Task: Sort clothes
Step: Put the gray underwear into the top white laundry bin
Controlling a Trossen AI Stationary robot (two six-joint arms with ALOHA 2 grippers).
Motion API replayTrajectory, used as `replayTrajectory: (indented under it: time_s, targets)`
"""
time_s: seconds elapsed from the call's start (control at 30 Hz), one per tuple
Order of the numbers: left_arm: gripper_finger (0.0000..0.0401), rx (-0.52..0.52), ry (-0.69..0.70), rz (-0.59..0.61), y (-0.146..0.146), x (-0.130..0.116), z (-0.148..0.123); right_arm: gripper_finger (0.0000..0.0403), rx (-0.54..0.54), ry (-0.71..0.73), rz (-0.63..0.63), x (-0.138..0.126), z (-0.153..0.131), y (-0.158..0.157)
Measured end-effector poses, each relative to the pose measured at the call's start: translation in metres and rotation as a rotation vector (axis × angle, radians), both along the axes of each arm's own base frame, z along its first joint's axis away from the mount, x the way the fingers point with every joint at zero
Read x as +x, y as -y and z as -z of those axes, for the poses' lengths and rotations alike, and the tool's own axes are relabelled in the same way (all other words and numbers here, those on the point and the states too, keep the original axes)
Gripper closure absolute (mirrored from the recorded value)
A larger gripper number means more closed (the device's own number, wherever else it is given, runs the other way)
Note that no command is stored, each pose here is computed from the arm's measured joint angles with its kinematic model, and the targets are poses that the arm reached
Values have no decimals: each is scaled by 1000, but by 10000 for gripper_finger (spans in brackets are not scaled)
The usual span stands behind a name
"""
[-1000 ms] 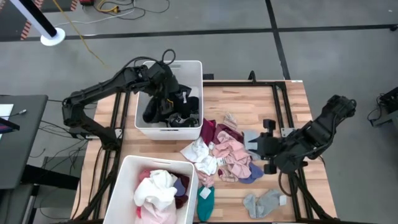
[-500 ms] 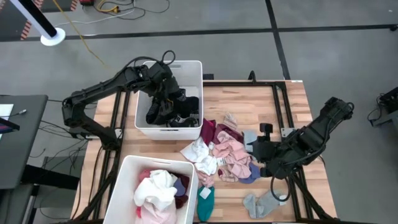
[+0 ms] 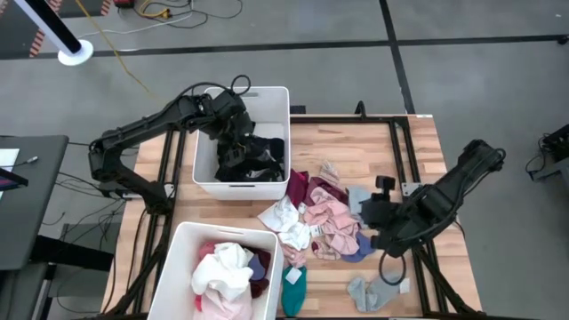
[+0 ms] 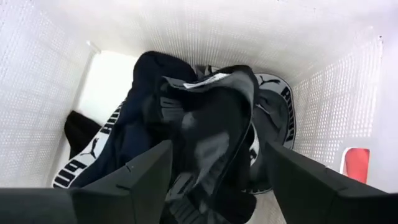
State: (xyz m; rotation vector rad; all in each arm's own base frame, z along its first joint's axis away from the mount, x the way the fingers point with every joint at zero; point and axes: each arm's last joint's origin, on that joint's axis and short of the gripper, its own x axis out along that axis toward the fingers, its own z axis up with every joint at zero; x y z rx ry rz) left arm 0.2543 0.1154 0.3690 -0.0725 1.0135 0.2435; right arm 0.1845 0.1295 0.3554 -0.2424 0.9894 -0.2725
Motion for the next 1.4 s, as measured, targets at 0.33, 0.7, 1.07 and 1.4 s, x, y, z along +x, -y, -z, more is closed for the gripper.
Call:
replayTrajectory:
  time_s: [0.33,0.7,1.07,1.4]
  targets:
    - [151,52,124,22,9,-2,-43,262,-55,-80,52,2,44,4]
    - [151,136,347,221,62,1,-101,262,-33,-112,94,0,83,3]
    - [151,230,411,454,152,2,-113,262,0,-157,119,-1,127,11]
    - [151,200,440,589,223,-17,-110,262,-3,-228,166,-7,148,22]
